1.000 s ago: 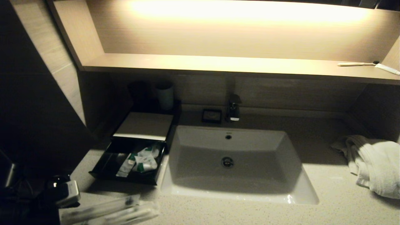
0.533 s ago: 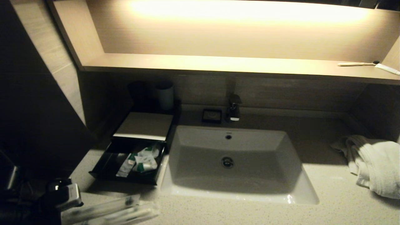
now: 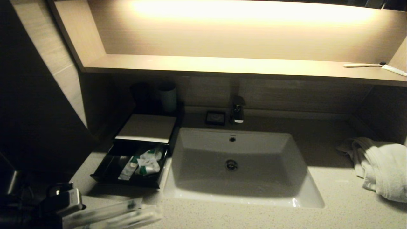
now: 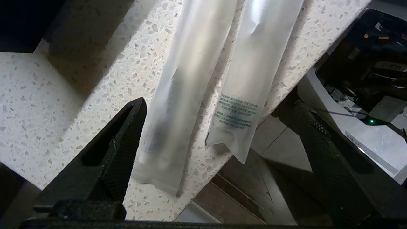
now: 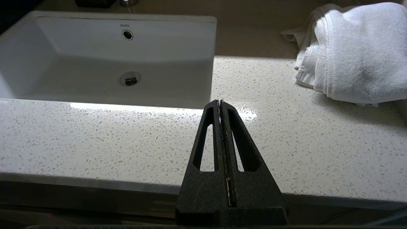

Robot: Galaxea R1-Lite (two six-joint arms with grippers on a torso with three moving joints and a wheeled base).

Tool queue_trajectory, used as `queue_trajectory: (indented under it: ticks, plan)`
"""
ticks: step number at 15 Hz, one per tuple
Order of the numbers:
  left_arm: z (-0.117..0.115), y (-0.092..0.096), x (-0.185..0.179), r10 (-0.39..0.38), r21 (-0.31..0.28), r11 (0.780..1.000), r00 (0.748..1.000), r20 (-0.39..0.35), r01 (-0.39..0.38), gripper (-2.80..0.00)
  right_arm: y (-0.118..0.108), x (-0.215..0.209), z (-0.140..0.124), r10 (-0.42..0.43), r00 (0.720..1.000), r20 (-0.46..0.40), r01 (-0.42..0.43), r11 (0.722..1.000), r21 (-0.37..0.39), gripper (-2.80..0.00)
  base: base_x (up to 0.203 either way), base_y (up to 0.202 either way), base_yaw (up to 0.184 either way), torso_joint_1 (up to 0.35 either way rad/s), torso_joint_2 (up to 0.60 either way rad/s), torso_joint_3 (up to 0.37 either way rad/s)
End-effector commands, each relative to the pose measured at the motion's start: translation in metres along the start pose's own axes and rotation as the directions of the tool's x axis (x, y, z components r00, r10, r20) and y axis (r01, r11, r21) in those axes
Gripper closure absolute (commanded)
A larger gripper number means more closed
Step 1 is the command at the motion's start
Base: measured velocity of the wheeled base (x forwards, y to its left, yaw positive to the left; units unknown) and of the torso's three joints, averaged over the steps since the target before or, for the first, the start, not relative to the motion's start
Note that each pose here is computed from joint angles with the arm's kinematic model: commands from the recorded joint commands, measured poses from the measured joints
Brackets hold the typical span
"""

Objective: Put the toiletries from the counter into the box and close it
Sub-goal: Pick up the bathroom toiletry

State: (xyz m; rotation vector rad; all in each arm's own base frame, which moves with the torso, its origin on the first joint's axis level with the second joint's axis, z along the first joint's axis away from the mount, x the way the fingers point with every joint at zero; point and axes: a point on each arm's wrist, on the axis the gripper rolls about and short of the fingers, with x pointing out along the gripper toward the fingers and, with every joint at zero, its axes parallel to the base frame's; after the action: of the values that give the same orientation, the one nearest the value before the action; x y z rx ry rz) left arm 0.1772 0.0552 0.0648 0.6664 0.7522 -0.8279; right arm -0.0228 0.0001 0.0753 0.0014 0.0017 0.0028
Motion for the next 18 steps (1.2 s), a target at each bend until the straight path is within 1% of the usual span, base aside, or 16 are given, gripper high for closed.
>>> queue_trajectory:
  ticks: [1,2,10,16,17,18]
  plan:
    - [-0.0024,0.0025,0.0036,-0.012,0.000,1.000,1.000,-0.002,0.012,-2.80,0.0000,0.0000,0.0000,0.000,1.000,0.000,0.000,1.000,0.000,0.00,0.000,0.000,0.000,0.000,0.00,0.000]
    - [-0.0044,0.0041,0.0067,-0.023,-0.008,1.000,1.000,-0.006,0.023,-2.80,0.0000,0.0000,0.0000,0.000,1.000,0.000,0.000,1.000,0.000,0.00,0.000,0.000,0.000,0.000,0.00,0.000]
    - [-0.0068,0.0062,0.0105,-0.026,-0.008,1.000,1.000,-0.008,0.026,-2.80,0.0000,0.0000,0.0000,0.000,1.000,0.000,0.000,1.000,0.000,0.00,0.000,0.000,0.000,0.000,0.00,0.000]
    - [-0.0085,0.0083,0.0115,-0.013,0.005,1.000,1.000,-0.007,0.013,-2.80,0.0000,0.0000,0.0000,0.000,1.000,0.000,0.000,1.000,0.000,0.00,0.000,0.000,0.000,0.000,0.00,0.000]
    - [-0.0085,0.0083,0.0115,-0.013,0.007,1.000,1.000,-0.007,0.013,0.00,0.0000,0.0000,0.0000,0.000,1.000,0.000,0.000,1.000,0.000,0.00,0.000,0.000,0.000,0.000,0.00,0.000]
    - [-0.0085,0.0083,0.0115,-0.013,0.007,1.000,1.000,-0.007,0.013,0.00,0.0000,0.0000,0.0000,0.000,1.000,0.000,0.000,1.000,0.000,0.00,0.000,0.000,0.000,0.000,0.00,0.000]
